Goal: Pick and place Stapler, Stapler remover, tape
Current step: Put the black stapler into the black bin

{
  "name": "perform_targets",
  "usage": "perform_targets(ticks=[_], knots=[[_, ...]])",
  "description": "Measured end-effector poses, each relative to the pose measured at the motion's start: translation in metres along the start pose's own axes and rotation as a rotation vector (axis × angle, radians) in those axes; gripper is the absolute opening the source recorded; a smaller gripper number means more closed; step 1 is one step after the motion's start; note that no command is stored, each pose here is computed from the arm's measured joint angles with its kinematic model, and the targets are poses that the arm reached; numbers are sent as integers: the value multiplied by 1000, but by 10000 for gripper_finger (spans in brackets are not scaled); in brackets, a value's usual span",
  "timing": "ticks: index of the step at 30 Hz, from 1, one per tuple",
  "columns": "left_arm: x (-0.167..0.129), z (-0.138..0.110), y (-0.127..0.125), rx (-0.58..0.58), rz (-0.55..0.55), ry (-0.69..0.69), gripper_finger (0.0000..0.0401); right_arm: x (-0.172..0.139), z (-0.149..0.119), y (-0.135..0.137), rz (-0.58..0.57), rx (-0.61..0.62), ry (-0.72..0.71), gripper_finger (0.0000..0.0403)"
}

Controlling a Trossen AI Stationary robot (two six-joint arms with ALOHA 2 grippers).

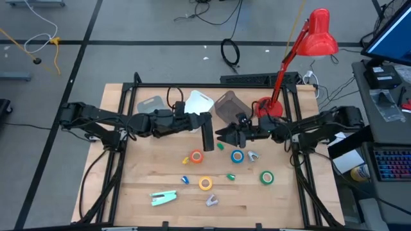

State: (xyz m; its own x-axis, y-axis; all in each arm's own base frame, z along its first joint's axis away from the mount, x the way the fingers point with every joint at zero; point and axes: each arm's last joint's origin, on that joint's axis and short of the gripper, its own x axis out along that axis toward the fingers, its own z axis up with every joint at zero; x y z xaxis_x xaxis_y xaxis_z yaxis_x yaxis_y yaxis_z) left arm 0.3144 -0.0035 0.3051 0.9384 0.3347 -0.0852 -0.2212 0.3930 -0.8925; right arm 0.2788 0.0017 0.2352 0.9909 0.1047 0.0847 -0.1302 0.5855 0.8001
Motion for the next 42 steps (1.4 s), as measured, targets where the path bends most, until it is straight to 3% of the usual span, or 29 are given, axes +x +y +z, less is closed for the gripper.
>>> perform_targets(ticks=[13, 25, 34, 42], knots=[[0, -2, 1, 32, 2, 26, 178, 33, 4, 1, 36, -13, 33, 355], [-2, -4, -1, 33, -11, 33, 178, 40, 15, 9, 70, -48, 22, 354], [-2, -2, 1, 52, 35, -33, 178, 40, 15, 3, -33, -39, -36, 354], [-2, -3, 10, 110, 150, -85, 178, 41, 14, -1, -123, -78, -62, 354]])
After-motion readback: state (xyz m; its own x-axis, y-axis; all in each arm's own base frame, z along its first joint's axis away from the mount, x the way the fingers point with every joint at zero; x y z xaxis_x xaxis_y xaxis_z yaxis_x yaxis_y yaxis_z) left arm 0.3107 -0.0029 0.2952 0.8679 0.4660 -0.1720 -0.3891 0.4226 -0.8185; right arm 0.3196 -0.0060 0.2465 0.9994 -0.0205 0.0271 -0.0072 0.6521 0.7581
